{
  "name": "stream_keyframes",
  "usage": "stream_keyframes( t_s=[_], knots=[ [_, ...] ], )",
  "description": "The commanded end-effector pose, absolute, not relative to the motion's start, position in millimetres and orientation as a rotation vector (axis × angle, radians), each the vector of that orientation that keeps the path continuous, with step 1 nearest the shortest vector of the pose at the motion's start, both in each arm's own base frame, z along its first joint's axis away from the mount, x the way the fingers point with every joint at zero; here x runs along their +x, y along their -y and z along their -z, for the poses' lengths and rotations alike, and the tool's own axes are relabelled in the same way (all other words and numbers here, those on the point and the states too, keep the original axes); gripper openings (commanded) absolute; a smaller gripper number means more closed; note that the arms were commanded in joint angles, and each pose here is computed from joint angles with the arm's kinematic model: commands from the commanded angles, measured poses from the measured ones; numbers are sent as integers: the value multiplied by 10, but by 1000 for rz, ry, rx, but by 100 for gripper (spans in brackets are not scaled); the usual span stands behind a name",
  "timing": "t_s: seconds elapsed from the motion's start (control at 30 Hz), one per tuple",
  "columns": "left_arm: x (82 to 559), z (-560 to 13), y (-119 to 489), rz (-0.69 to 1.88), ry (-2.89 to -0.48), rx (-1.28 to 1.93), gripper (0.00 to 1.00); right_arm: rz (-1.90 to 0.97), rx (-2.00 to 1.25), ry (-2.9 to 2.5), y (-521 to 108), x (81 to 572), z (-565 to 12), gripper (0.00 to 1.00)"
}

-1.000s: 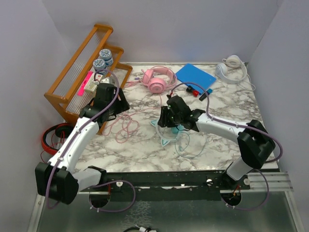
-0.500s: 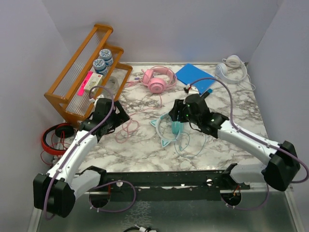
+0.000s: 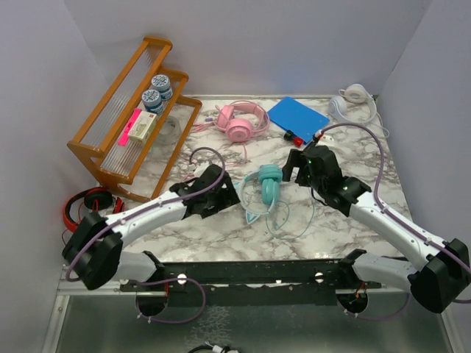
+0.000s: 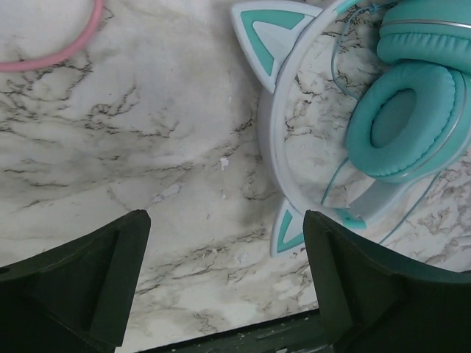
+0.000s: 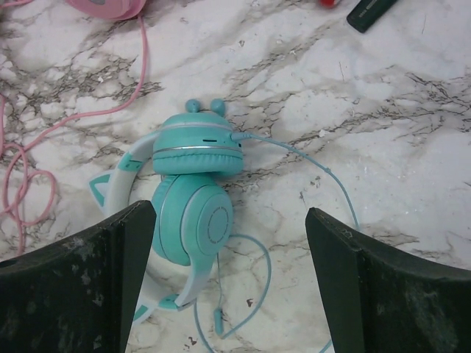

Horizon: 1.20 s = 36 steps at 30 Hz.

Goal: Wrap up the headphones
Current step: Move the headphones to the center of the board, then pick up the headphones from the center of the board.

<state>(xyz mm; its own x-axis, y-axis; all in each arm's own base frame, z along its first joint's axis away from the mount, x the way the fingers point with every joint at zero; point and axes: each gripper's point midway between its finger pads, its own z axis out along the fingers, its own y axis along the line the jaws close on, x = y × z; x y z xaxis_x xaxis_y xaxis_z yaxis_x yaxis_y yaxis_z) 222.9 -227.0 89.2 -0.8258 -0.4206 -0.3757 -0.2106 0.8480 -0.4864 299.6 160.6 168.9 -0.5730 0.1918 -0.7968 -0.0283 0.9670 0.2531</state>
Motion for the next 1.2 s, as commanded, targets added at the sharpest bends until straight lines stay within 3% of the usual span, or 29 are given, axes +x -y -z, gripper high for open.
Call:
stream_keyframes(
  t_s=[0.0,0.33,0.43,0.8,1.0,1.17],
  knots=[
    [2458,-855,2594,567,-2511,-523,91,-264,160,-2139,-1472,2945,-1731,92],
    [2761,-504,2918,416,-2593,-443,84,-259,173,-2122,-1405,2891,-1760,92],
    [2768,-374,2915,347,-2634,-451,71,-272,177,-2124,-1411,2873,-1752,92],
    [2779,-135,2803,102,-2685,-468,48,-293,157,-2135,-1474,2888,-1702,91],
    [2935,-375,2633,16,-2577,-408,16,-308,151,-2163,-1519,2878,-1684,91],
    [3102,-840,2483,-16,-2437,-276,12,-396,70,-2167,-1670,2841,-1752,93]
  ],
)
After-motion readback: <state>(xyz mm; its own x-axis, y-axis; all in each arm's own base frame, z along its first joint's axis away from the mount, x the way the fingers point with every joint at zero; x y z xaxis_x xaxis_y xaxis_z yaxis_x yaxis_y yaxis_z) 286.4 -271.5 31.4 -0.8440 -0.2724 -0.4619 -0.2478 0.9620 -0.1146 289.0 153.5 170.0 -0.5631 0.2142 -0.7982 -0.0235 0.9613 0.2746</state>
